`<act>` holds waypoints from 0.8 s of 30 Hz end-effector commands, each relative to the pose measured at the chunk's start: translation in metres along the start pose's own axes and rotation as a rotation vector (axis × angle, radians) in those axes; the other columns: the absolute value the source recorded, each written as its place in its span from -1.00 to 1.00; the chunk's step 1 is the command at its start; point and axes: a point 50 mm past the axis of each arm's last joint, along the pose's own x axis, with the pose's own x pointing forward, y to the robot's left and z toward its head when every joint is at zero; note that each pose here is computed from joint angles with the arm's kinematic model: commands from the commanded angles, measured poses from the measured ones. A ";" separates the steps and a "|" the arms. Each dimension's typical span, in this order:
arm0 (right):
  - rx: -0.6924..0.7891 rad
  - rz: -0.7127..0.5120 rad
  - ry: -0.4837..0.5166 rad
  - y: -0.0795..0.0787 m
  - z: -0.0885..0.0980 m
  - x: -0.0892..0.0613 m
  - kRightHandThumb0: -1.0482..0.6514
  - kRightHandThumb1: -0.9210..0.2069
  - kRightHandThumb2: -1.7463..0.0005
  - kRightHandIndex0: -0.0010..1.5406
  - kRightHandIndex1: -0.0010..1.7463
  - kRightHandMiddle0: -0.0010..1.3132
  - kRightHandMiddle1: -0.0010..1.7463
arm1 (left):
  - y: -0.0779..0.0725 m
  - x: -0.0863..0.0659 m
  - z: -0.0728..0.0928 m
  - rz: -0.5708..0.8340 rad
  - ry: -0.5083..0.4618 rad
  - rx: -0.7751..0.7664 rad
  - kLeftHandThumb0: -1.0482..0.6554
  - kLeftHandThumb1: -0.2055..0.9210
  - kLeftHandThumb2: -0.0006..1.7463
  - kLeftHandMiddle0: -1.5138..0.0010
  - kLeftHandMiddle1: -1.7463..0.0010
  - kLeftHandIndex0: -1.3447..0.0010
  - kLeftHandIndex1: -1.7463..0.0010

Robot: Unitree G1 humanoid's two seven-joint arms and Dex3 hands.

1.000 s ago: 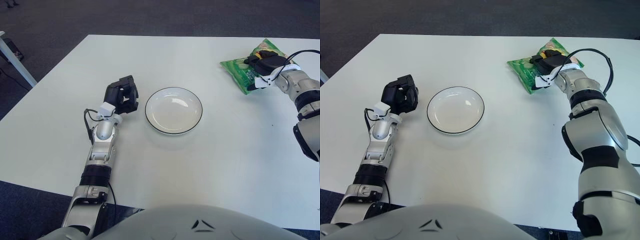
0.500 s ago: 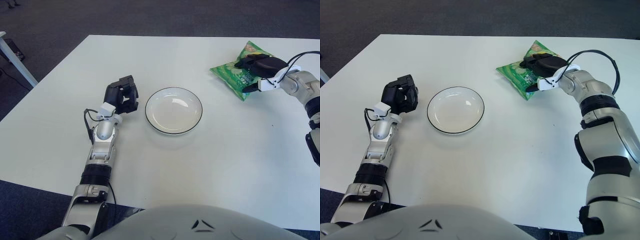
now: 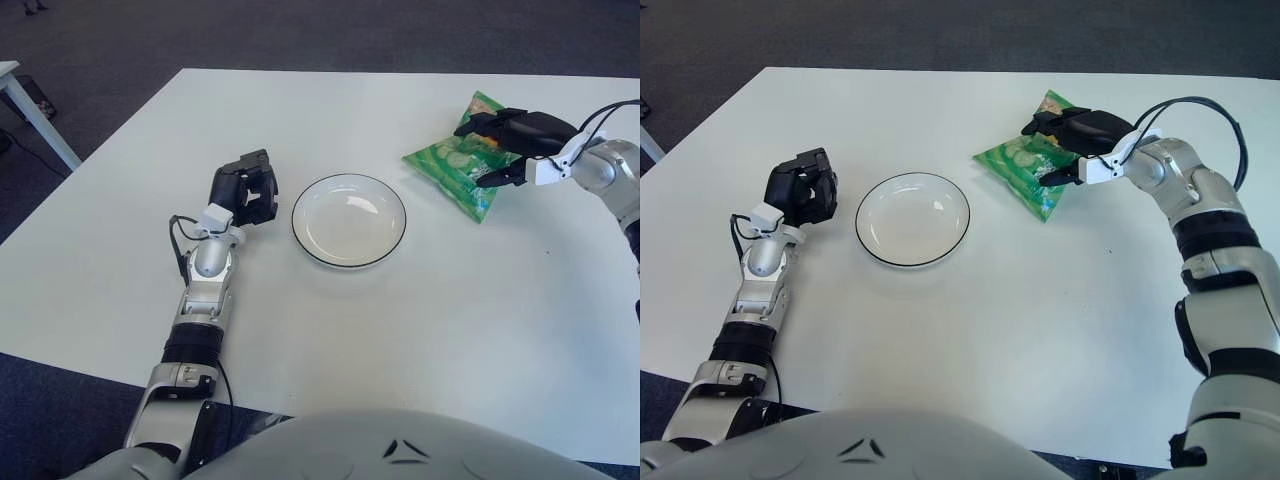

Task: Put the snack into the plate.

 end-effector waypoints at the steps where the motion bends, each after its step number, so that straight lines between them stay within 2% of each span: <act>1: 0.069 0.000 -0.003 -0.001 0.007 -0.009 -0.61 -1.00 0.38 -0.74 -0.14 -1.00 0.01 | -0.013 -0.069 -0.050 0.035 0.312 -0.059 -0.35 0.62 0.07 -0.87 -1.00 -0.74 -1.00; 11: 0.201 0.004 0.025 -0.007 0.014 -0.015 -0.59 -0.96 0.40 -0.71 -0.13 -1.00 0.07 | -0.013 -0.070 -0.051 0.053 0.315 -0.064 -0.36 0.60 0.08 -0.86 -1.00 -0.68 -1.00; 24: 0.212 -0.062 0.032 -0.020 0.022 -0.019 -0.59 -0.90 0.40 -0.71 -0.13 -1.00 0.12 | -0.014 -0.070 -0.050 0.050 0.308 -0.054 -0.35 0.63 0.08 -0.86 -1.00 -0.72 -1.00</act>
